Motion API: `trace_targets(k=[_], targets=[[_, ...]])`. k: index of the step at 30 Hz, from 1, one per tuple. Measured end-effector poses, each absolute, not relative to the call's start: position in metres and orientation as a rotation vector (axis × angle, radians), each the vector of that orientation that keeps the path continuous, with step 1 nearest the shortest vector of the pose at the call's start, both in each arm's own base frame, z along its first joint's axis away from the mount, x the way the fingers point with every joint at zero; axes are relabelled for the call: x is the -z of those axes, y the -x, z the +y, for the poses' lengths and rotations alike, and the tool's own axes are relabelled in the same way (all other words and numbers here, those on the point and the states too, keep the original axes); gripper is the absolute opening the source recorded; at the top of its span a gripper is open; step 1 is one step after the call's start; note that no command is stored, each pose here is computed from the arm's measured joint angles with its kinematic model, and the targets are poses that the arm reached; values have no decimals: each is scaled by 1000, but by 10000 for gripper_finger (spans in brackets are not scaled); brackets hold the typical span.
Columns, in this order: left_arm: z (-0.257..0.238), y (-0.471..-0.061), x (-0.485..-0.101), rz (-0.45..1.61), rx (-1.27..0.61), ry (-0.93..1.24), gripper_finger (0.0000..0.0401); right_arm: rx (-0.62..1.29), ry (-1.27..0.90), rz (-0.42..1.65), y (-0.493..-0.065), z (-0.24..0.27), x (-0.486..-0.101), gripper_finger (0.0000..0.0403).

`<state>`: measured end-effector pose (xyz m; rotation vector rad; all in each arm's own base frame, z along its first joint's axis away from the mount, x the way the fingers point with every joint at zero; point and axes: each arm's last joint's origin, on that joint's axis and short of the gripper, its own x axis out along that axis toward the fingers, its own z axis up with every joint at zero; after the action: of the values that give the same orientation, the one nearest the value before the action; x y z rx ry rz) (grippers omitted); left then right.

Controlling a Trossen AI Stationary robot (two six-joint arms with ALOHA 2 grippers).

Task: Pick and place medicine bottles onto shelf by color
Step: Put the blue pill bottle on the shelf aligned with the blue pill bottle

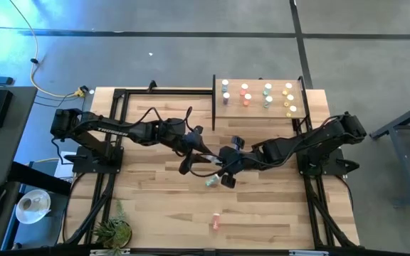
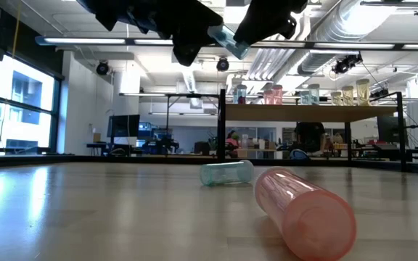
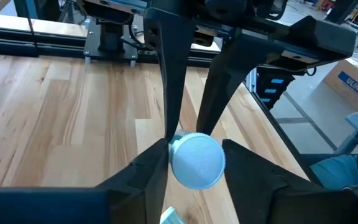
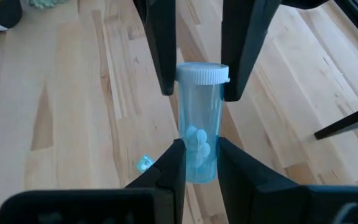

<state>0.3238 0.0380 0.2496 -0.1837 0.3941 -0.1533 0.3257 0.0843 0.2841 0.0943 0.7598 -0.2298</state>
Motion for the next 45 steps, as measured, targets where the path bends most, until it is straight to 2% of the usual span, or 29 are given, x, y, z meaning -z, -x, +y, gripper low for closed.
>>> trace_targets(k=[6,16,19,23,27,30,35,39,45], targets=[[38,-324,-250,394,153,184,115,235,-104,759,-326,82,-284,62],[38,-324,-250,394,151,182,115,237,-108,759,-327,81,-284,63],[38,-324,-250,393,142,170,115,235,-104,761,-327,81,-284,77],[38,-324,-250,392,142,162,115,247,-118,775,-326,81,-288,119],[39,-324,-248,406,109,159,115,229,-72,782,-326,80,-308,160],[42,-323,-246,426,34,147,115,230,-49,763,-326,80,-325,175],[54,-322,-248,440,-11,157,115,297,95,749,-321,75,-354,177],[70,-322,-263,487,-44,133,115,400,241,761,-313,67,-376,177],[98,-319,-298,522,-98,62,115,501,269,814,-306,40,-392,177]])
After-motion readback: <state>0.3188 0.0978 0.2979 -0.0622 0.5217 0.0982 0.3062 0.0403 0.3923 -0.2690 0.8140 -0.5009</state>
